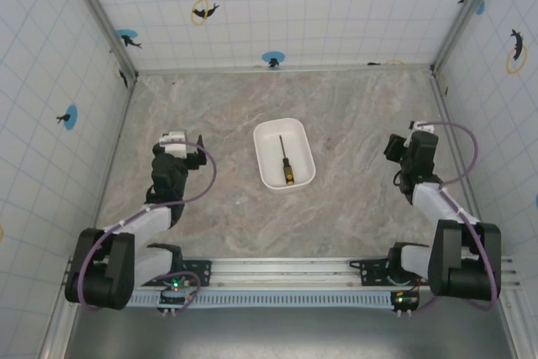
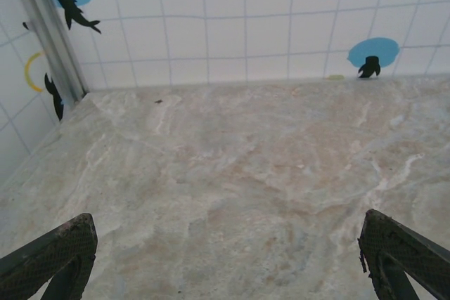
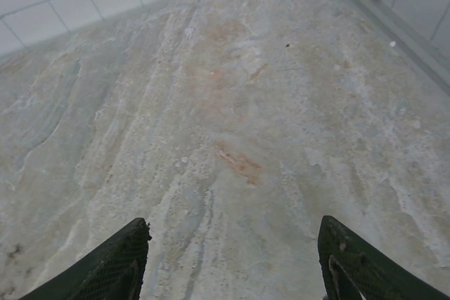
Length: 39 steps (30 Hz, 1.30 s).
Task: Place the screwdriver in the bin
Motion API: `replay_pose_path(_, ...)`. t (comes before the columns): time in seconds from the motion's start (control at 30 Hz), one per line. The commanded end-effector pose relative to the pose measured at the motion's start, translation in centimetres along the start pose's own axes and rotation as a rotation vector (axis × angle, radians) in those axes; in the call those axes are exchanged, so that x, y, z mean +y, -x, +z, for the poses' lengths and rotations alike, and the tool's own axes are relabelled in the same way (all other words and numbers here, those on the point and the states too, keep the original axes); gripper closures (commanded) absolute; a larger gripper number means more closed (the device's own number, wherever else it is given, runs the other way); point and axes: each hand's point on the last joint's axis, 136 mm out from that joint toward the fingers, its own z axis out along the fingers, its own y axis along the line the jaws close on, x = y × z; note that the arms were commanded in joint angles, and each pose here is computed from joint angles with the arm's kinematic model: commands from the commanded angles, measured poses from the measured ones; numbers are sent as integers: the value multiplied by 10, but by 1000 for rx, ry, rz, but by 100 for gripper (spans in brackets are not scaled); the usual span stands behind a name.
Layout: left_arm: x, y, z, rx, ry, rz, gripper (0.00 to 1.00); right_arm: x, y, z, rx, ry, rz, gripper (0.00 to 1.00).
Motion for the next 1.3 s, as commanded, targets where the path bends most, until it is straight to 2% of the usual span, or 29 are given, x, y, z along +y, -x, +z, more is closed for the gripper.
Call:
replay_pose_path(0.0,8,12,2,-58,13,-10,3,-4,43,-12,-239,-28,-33,35)
replay_pose_path(0.13,15,4,2,-59,35,2,3,-7,37,-14,-291,-35,-31,35)
replay_pose_path(0.27,10,-3,3,-57,-22,2,3,-8,33,-13,-319,-57,-47,35)
replay_pose_path(0.63,28,-9,7,-104,42,3,3,6,11,12,-323,-82,-118,35)
replay_pose_path(0.87,35,-18,17,-103,82,-19,3,3,10,12,-307,-112,-123,34)
replay_pose_path(0.97,38,-25,23,-47,98,-21,3,4,11,16,-291,-119,-124,33)
replay_pose_path(1.03,39,-28,31,-17,101,-25,2,4,11,18,-281,-113,-124,30)
replay_pose_path(1.27,40,-28,31,-19,102,-27,2,3,10,19,-275,-112,-121,4)
